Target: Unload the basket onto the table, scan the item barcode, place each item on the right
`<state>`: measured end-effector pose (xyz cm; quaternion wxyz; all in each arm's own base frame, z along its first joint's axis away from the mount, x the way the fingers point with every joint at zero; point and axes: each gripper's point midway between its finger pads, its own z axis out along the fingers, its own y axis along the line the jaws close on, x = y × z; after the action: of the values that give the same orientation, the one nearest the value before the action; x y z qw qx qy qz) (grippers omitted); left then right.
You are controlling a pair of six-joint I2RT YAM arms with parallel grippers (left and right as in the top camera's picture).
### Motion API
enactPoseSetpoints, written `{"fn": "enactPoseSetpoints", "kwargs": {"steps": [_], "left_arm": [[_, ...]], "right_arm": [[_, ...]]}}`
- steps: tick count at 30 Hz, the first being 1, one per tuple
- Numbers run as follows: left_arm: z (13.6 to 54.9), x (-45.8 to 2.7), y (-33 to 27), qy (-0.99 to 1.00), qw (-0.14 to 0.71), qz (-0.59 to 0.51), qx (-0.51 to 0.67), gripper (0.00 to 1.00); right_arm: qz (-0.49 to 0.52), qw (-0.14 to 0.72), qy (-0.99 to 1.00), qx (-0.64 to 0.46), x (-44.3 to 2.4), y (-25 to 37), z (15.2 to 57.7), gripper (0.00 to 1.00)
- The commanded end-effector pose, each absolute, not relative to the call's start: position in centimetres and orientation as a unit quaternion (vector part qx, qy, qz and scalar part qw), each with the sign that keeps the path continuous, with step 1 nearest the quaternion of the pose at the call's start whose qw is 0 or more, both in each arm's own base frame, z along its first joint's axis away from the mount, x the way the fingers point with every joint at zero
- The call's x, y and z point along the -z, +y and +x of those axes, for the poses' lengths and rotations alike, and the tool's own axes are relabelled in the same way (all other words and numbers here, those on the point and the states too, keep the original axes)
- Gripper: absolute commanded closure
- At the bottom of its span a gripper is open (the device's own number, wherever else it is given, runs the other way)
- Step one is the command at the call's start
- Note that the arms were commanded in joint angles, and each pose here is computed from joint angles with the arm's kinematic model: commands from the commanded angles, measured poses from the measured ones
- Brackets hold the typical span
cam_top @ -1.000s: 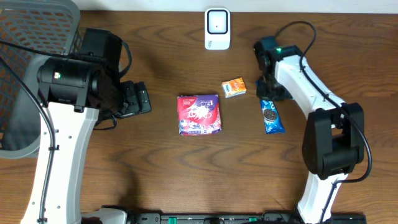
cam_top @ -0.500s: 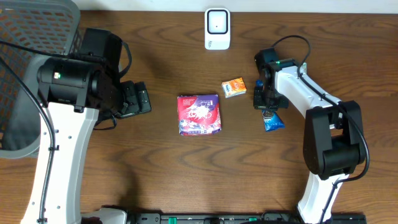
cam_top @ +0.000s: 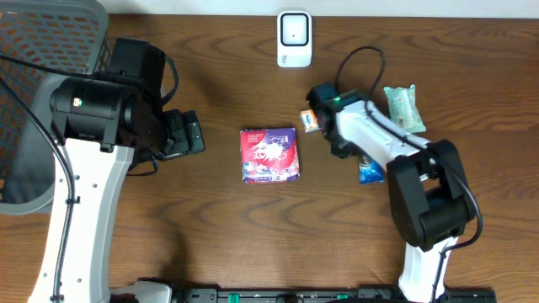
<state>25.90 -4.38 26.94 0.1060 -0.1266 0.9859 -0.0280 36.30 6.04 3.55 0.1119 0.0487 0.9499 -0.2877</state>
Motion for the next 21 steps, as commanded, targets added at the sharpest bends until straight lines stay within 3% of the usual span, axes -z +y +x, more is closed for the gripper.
{"fn": "enactPoseSetpoints", "kwargs": {"steps": [1, 6, 13, 17, 21], "left_arm": [[26.0, -26.7, -4.1, 0.987, 0.103, -0.122, 0.019, 0.02], [26.0, -26.7, -4.1, 0.987, 0.103, -0.122, 0.019, 0.02], [26.0, -26.7, -4.1, 0.987, 0.103, -0.122, 0.019, 0.02], [26.0, -26.7, -4.1, 0.987, 0.103, -0.122, 0.019, 0.02], [26.0, -26.7, -4.1, 0.987, 0.103, -0.122, 0.019, 0.02]], "right_arm": [[0.077, 0.195, 0.9, 0.383, -6.5, 3.7, 38.0, 0.99], [0.071, 0.213, 0.884, 0.411, -6.1, 3.2, 38.9, 0.99], [0.029, 0.154, 0.903, 0.399, 0.0, 4.8, 38.0, 0.99], [0.005, 0.123, 0.923, 0.366, 2.5, 7.3, 36.6, 0.8], [-0.006, 0.114, 0.94, 0.322, 2.8, 10.2, 35.9, 0.78]]}}
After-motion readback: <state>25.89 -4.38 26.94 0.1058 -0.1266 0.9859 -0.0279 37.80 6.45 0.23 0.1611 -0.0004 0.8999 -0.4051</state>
